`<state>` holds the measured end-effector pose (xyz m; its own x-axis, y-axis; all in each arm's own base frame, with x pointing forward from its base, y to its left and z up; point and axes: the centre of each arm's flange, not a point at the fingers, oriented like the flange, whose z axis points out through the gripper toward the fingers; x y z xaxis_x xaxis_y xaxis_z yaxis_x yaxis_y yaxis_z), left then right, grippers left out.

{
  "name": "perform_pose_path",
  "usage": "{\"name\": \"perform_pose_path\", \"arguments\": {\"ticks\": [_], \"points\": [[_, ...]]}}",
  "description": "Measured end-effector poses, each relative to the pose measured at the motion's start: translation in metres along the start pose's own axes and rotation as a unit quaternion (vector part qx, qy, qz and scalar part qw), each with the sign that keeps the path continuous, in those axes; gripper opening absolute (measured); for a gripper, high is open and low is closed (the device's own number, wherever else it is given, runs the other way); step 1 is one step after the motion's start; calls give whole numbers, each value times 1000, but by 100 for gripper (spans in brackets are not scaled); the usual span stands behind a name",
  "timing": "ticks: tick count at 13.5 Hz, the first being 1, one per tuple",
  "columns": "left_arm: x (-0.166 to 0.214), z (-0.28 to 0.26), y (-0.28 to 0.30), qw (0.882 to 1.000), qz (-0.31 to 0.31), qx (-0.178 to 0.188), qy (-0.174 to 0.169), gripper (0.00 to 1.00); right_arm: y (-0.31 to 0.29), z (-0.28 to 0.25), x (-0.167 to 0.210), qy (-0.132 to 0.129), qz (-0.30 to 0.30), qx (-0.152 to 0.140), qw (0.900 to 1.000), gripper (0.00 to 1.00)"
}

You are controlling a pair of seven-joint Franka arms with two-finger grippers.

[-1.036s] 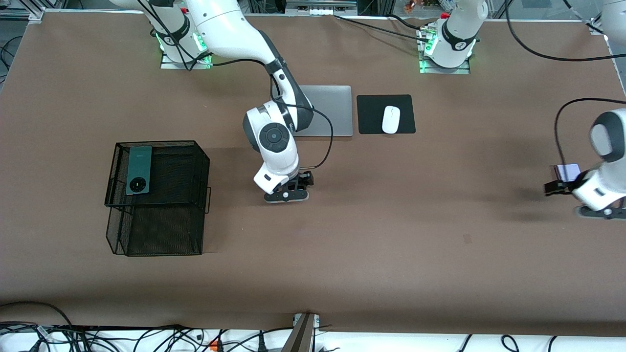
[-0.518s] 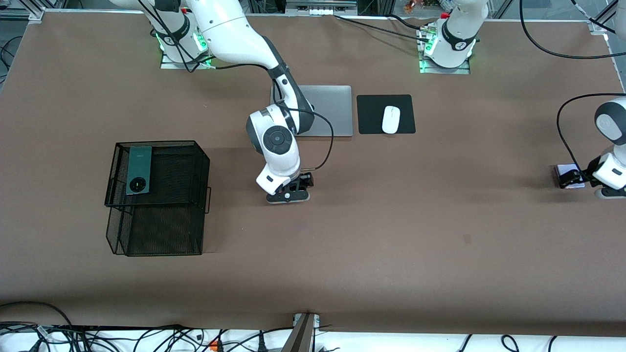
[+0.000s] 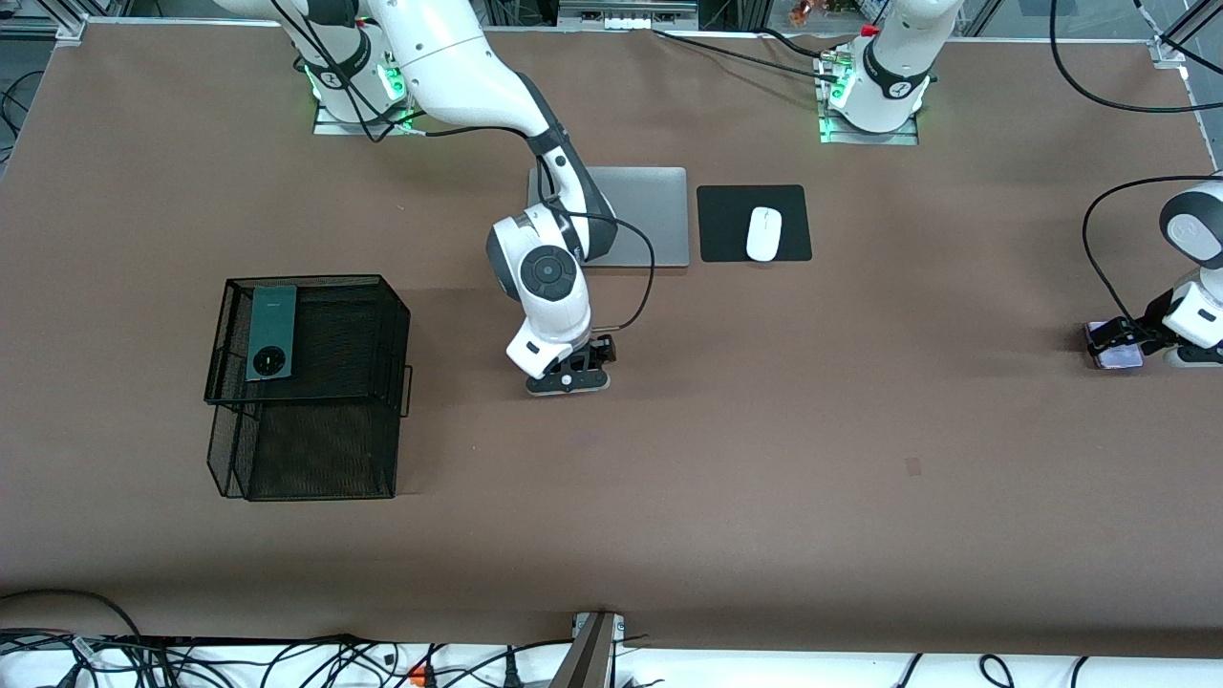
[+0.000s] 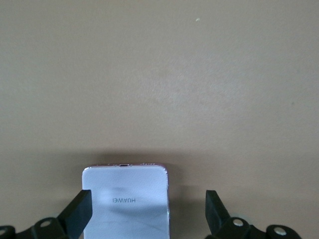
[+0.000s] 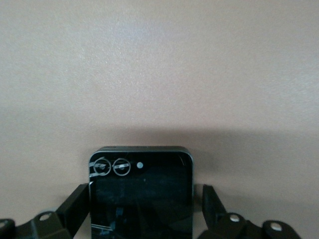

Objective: Place phones with both arms
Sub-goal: 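Grasp the flip phone with the right gripper while the left grasps the white phone, then carry the flip phone to the basket while the left gripper moves the white phone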

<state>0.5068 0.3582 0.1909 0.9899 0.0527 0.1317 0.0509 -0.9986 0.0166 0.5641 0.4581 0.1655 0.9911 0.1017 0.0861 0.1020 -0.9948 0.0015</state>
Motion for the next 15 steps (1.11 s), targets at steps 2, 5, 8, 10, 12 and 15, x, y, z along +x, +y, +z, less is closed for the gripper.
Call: {"name": "perform_pose_path", "arguments": {"ticks": [2,5,8,10,12,15], "points": [[-3,4,-4,1000,3,-2,1,100,-1,-1,0,3,-6,0,1000,96],[-4,2,-8,1000,10,-1,4,100,-2,-9,3,8,-17,4,1000,81],[-10,1,-18,1000,12,1,5,100,1,-7,5,12,-17,1,1000,81],[-14,3,-23,1000,10,1,5,100,17,-18,20,27,-6,-8,1000,81],[-17,9,-26,1000,7,2,12,100,49,-55,48,44,16,-23,999,81],[-18,20,-23,1000,7,-2,14,100,123,-141,84,38,42,-48,997,81]]}}
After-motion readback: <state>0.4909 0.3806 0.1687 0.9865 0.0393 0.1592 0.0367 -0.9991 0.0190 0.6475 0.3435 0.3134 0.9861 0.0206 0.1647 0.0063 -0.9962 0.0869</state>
